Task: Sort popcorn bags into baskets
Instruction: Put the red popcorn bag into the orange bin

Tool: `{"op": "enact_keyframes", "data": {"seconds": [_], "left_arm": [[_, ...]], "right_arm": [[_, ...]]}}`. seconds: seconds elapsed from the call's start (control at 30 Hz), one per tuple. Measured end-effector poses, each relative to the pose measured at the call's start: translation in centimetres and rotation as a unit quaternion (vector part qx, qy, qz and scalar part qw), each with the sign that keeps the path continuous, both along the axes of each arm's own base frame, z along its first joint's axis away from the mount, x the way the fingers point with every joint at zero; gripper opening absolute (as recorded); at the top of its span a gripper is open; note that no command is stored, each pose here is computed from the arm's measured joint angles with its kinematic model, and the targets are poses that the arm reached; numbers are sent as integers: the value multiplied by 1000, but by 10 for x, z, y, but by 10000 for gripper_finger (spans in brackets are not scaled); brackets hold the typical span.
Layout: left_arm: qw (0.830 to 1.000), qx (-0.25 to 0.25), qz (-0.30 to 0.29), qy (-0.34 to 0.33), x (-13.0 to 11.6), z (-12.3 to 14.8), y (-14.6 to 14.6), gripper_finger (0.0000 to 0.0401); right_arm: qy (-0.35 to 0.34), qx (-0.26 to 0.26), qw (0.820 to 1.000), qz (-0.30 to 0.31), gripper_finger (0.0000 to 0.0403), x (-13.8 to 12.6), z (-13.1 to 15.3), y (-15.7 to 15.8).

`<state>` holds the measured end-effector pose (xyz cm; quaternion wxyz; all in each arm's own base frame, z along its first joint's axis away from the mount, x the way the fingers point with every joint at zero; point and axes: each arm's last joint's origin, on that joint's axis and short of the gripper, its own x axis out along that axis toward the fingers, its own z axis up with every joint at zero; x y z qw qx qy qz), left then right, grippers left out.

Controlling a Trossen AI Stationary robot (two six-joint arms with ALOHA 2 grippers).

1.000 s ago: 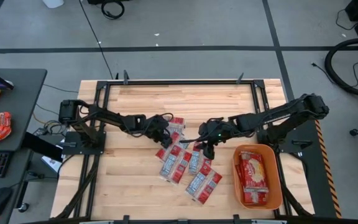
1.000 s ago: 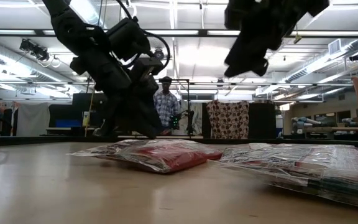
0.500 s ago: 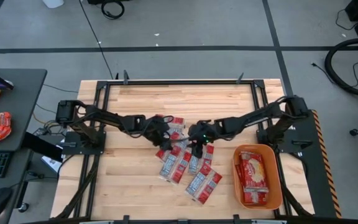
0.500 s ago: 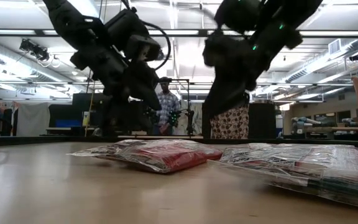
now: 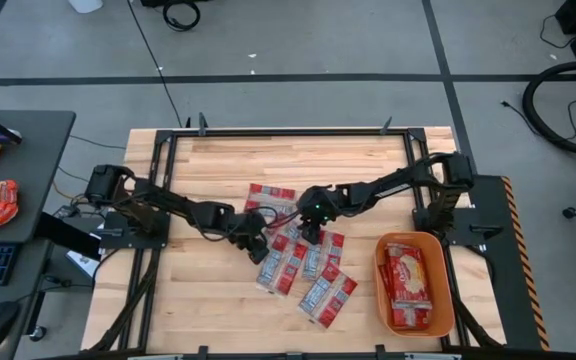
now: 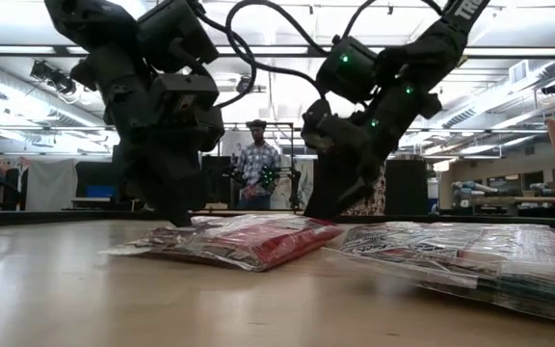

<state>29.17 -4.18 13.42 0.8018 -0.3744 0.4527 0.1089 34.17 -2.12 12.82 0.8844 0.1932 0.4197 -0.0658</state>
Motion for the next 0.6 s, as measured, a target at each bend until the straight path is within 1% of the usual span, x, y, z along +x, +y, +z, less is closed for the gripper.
{"op": "enact_keyframes", "data": {"seconds": [0.13, 0.23, 0.33, 0.43, 0.6], "left_arm": [[1000, 13, 5, 0, -1, 0, -4, 172], [1000, 15, 9, 1, -1, 0, -4, 172], [1000, 9, 17, 3, -1, 0, -5, 172], [1000, -13, 22, 5, -1, 0, -4, 172], [999, -33, 17, -18, -3, 15, 1, 172]], "right_arm": [[-7, 2, 1000, 3, 170, 4, -8, 0], [-8, 1, 1000, 5, 156, 6, -13, 0], [-9, -4, 1000, 10, 126, 7, -15, 0], [-10, -11, 1000, 15, 86, 7, -14, 0], [-12, -13, 999, 31, 25, 7, -14, 1]]}}
